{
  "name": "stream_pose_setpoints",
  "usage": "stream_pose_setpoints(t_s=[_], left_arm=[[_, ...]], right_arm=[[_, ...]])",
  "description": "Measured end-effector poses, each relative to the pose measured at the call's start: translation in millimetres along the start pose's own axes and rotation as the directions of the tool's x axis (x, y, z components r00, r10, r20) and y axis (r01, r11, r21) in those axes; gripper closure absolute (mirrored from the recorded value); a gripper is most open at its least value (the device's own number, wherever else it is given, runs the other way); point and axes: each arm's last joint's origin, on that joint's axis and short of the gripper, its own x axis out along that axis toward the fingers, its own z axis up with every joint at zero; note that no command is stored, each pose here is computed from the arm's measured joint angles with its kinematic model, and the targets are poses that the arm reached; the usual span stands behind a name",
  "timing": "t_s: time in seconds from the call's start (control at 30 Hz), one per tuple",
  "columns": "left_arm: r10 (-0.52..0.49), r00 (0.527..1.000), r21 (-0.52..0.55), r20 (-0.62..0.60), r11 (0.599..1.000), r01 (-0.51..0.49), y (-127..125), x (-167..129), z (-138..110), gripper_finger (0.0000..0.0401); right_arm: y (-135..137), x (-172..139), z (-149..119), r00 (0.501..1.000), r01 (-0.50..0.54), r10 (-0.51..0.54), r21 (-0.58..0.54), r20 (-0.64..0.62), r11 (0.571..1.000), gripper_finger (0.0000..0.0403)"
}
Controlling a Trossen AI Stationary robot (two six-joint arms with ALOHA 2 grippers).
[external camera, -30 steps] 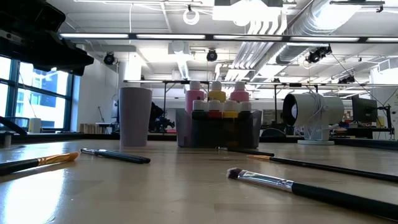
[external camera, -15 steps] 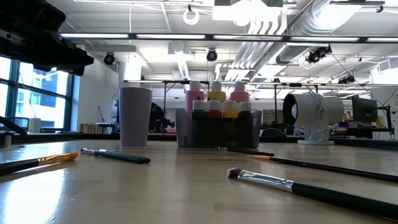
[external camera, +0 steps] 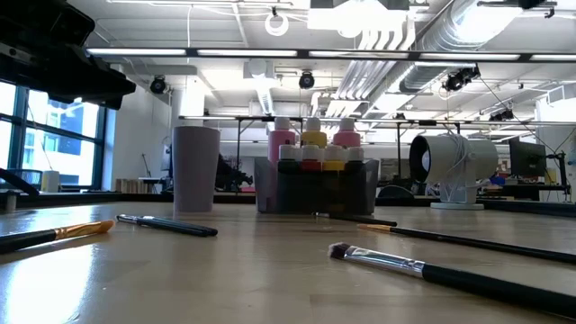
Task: Pick & Place Paint Supplies
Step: Put the small blue paint bottle into the gray bin
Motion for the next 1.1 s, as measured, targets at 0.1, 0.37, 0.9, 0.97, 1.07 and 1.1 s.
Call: stream_pose_setpoints(t_s=[0.1, 0.37, 0.9, 0.97, 1.07, 1.1], left_arm=[[0.000, 1.000, 0.000, 0.000, 1.000, 0.000, 0.0, 0.0, 0.0, 0.0401], [0.000, 1.000, 0.000, 0.000, 1.000, 0.000, 0.0, 0.0, 0.0, 0.0401], [0.000, 1.000, -0.025, -0.004, 1.000, 0.000, 0.0, 0.0, -0.3, 0.0401], [0.000, 1.000, -0.026, -0.004, 1.000, 0.000, 0.0, 0.0, -0.4, 0.0401], [0.000, 1.000, -0.026, -0.004, 1.000, 0.000, 0.0, 0.0, -0.3, 0.0401], [0.000, 1.000, -0.026, -0.004, 1.000, 0.000, 0.0, 0.0, -0.3, 0.0401]], right_arm=[[-0.1, -1.8, 15.9, 0.999, -0.033, 0.034, -0.048, 0.024, 0.998, 0.0293], [2.9, -2.7, 56.7, 0.983, -0.118, 0.137, -0.148, 0.125, 0.982, 0.0289], [11.5, -8.1, 125.8, 0.860, -0.212, 0.348, -0.360, 0.374, 0.909, 0.0292], [10.2, -8.7, 131.8, 0.848, -0.207, 0.352, -0.363, 0.396, 0.909, 0.0292], [8.3, -6.6, 140.2, 0.842, -0.195, 0.348, -0.369, 0.412, 0.909, 0.0293], [7.4, -6.5, 142.3, 0.842, -0.196, 0.350, -0.370, 0.412, 0.908, 0.0293]])
